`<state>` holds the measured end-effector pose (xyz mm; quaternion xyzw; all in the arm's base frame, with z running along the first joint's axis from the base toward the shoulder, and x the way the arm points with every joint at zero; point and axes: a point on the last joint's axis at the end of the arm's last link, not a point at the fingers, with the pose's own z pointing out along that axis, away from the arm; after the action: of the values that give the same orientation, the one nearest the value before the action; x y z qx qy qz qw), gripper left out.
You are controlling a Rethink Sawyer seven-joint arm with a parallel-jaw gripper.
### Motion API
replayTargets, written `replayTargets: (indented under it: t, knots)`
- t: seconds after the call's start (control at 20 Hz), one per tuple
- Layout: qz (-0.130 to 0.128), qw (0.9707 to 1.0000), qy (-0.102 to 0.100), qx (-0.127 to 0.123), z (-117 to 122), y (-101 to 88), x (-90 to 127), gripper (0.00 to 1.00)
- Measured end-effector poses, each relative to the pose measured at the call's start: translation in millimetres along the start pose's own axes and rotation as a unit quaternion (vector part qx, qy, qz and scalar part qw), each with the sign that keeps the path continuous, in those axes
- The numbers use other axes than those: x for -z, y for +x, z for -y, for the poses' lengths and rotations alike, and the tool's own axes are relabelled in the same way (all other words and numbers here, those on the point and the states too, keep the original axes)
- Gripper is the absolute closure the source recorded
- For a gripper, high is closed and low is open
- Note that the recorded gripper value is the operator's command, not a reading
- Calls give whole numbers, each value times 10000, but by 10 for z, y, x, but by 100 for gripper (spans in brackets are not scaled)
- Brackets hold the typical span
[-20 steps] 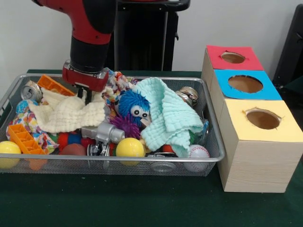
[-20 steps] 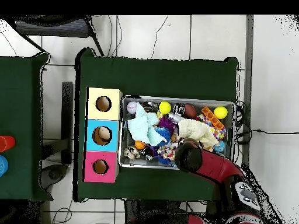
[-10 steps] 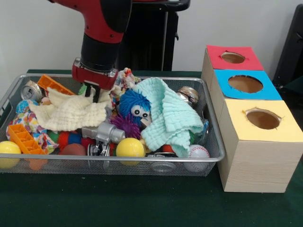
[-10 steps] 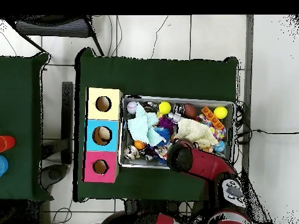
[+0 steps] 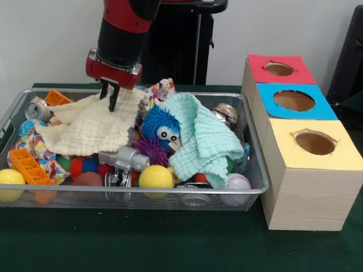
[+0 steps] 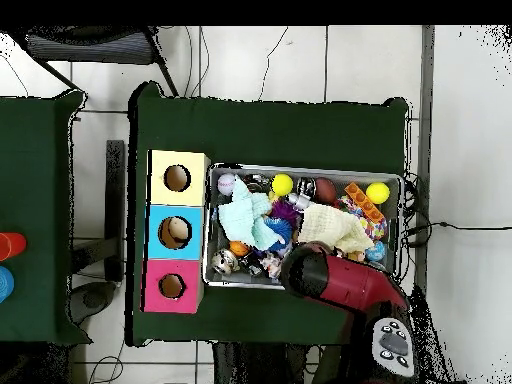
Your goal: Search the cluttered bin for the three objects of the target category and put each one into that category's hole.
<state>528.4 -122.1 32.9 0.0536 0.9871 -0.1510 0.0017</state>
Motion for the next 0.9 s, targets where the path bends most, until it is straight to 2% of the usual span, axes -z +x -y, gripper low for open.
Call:
replayTargets:
  t: [0.35, 0.6, 0.9]
  knots:
    - [-237, 9995, 208, -43, 163, 19, 380, 100]
    - [-309, 9989, 268, -215, 360, 14, 598, 100]
    - [-328, 9981, 285, -437, 591, 7, 761, 100]
